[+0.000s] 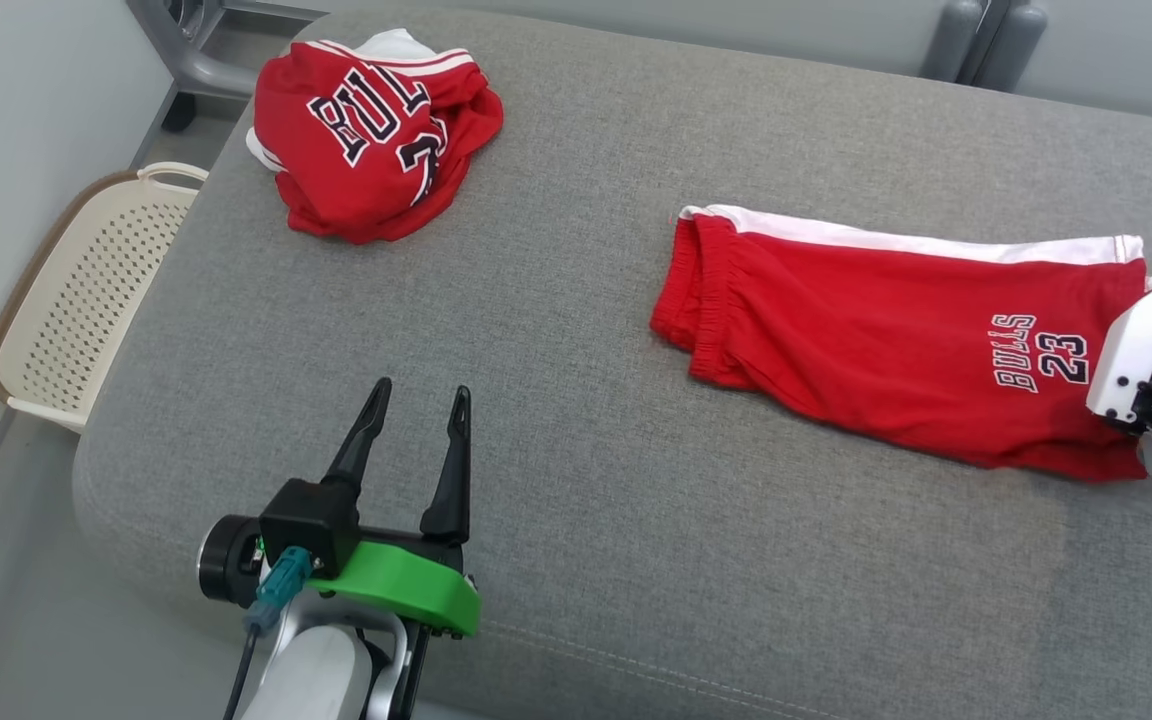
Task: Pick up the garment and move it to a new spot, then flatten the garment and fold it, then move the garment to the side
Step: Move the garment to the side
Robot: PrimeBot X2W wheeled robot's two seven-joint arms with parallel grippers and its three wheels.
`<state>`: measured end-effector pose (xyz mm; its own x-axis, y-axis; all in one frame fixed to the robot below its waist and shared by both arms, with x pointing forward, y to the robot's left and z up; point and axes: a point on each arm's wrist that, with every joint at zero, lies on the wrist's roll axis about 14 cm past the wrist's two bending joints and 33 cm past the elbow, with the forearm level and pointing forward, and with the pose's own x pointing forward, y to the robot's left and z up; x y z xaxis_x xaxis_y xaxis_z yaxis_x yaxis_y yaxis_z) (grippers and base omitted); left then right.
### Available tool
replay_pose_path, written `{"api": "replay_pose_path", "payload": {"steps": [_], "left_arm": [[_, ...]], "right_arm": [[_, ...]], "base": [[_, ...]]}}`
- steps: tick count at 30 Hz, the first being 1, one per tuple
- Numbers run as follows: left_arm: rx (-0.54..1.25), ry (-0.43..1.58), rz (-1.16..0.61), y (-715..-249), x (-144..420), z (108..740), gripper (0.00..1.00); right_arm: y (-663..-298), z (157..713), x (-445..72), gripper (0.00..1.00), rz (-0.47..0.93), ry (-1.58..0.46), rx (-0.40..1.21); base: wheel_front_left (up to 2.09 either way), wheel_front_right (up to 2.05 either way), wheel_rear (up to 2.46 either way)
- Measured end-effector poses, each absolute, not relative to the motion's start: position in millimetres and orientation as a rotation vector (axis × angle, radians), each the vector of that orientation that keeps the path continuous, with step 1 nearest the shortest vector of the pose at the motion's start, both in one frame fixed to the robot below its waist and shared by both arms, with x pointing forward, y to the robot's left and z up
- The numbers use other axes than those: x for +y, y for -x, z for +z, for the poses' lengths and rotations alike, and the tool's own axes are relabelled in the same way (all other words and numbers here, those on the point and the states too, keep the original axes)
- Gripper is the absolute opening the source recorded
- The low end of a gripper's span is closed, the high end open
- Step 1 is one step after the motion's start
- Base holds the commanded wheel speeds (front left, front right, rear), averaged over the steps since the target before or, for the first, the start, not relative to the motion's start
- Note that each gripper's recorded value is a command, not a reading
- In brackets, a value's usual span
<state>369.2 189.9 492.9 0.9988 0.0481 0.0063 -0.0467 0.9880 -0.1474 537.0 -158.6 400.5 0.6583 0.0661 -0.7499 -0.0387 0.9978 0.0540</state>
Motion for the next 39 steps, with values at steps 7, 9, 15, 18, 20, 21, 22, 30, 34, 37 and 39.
{"api": "replay_pose_path", "payload": {"steps": [7,9,15,18,20,21,22,30,34,37,39], "left_arm": [[-0.017,0.150,0.053,-361,191,495,1.00],[-0.018,0.152,0.056,-358,192,495,1.00],[-0.028,0.156,0.056,-352,190,499,1.00],[-0.035,0.159,0.054,-351,189,501,1.00],[-0.038,0.163,0.054,-350,189,502,1.00],[-0.039,0.164,0.054,-350,188,502,1.00],[-0.039,0.165,0.054,-350,188,502,1.00],[-0.040,0.172,0.058,-345,188,502,1.00],[-0.037,0.173,0.068,-342,191,501,1.00],[-0.032,0.175,0.071,-340,191,499,1.00],[-0.027,0.176,0.074,-339,192,498,1.00]], "right_arm": [[-545,430,-201,0.00,-0.024,0.137,0.789],[-547,442,-209,0.00,-0.051,0.174,0.773],[-548,459,-178,0.00,-0.014,0.240,0.752],[-547,465,-135,0.00,0.072,0.237,0.735],[-549,474,-114,0.00,0.114,0.231,0.717],[-550,476,-106,0.00,0.133,0.229,0.714],[-550,477,-97,0.00,0.154,0.226,0.715],[-545,481,-43,0.00,0.284,0.218,0.709],[-548,489,-22,0.00,0.332,0.201,0.676],[-546,489,-1,0.00,0.391,0.182,0.671],[-543,487,13,0.00,0.430,0.181,0.672]], "base": [[0.00,0.00,0.00],[0.00,0.00,0.00],[0.00,0.00,0.00],[0.00,0.00,0.00],[0.00,0.00,0.00],[0.00,0.00,0.00],[0.00,0.00,0.00],[0.00,0.00,0.00],[0.00,0.00,0.00],[0.00,0.00,0.00],[0.00,0.00,0.00]]}}
